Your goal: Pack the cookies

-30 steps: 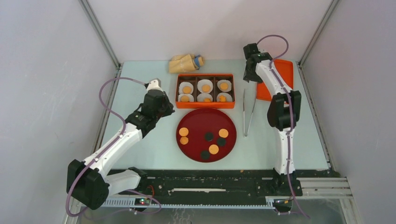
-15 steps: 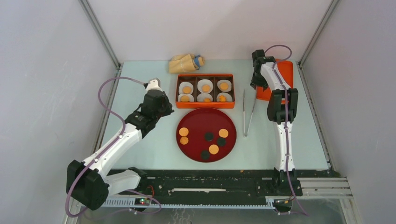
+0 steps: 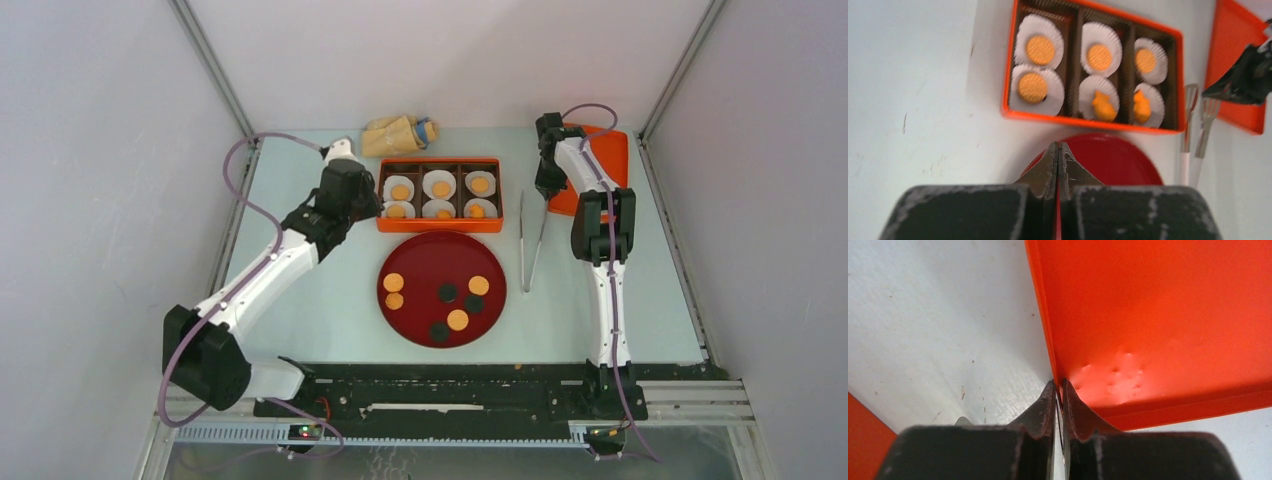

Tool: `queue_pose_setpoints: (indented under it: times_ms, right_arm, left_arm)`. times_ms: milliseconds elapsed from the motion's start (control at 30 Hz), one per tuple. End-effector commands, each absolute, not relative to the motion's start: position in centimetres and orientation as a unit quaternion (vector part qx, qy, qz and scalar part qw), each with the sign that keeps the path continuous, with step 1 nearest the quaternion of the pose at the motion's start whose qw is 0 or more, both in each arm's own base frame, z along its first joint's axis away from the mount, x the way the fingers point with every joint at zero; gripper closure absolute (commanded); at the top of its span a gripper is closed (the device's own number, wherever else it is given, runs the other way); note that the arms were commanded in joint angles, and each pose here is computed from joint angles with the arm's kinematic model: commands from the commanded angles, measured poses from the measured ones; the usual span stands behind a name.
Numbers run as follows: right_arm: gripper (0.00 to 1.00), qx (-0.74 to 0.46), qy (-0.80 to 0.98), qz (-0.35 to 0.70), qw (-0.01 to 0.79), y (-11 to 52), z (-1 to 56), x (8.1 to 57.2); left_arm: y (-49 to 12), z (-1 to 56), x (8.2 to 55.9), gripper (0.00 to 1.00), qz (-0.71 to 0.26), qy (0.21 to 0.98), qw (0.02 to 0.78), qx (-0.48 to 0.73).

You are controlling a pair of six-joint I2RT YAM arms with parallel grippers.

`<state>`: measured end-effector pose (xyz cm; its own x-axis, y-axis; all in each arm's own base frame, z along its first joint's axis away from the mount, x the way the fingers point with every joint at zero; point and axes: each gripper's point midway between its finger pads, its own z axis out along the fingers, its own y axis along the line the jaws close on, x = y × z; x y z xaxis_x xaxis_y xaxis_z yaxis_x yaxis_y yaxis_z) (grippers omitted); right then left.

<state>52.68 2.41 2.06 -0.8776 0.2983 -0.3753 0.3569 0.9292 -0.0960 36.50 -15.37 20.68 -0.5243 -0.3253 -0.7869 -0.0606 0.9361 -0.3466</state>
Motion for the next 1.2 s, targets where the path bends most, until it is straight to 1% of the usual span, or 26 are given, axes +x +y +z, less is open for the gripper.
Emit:
queue_pose_setpoints:
  times_ms: [0,33,67,300,467,533,633,767,900,1067,1167]
  right_arm:
    - [0.95,0.173,0.966,-0.086,0.173,1.7,2.4,52.2]
    - [0.99,0.175,0.964,-0.086,0.181,1.4,2.9,52.5]
    - [1.00,0.179,0.962,-0.090,0.187,1.1,3.4,52.6]
    - [1.00,0.185,0.943,-0.111,0.253,-0.6,7.8,54.5]
    - [1.00,0.149,0.925,-0.123,0.327,-0.7,12.7,55.8]
    - [1.00,0.131,0.915,-0.142,0.355,-0.8,15.0,56.0]
    - [1.00,0.105,0.904,-0.180,0.373,-0.7,17.0,55.8]
    - [1.00,0.092,0.904,-0.202,0.366,-0.7,16.8,55.6]
    - [1.00,0.091,0.915,-0.197,0.341,-0.6,14.7,55.4]
    - [1.00,0.098,0.946,-0.169,0.259,0.0,9.8,53.7]
    - [1.00,0.099,0.954,-0.159,0.233,0.2,7.8,53.1]
  left_arm:
    - [-17.0,25.4,38.9,1.00,-0.164,0.841,0.507,-0.096]
    - [-17.2,25.5,39.1,1.00,-0.164,0.841,0.506,-0.093]
    - [-17.2,25.4,39.2,1.00,-0.163,0.843,0.505,-0.093]
    - [-18.0,23.7,39.8,1.00,-0.163,0.855,0.486,-0.080]
    - [-19.3,24.0,41.3,1.00,-0.170,0.862,0.475,-0.052]
    - [-20.0,24.5,42.2,0.99,-0.180,0.862,0.473,-0.043]
    - [-21.0,24.5,43.0,0.95,-0.201,0.862,0.464,-0.034]
    - [-21.6,23.5,43.6,0.94,-0.212,0.868,0.449,-0.030]
    - [-21.9,22.3,43.6,0.96,-0.218,0.875,0.432,-0.029]
    - [-22.1,21.3,43.4,0.98,-0.219,0.879,0.422,-0.029]
    - [-22.1,21.0,43.3,0.99,-0.221,0.881,0.418,-0.028]
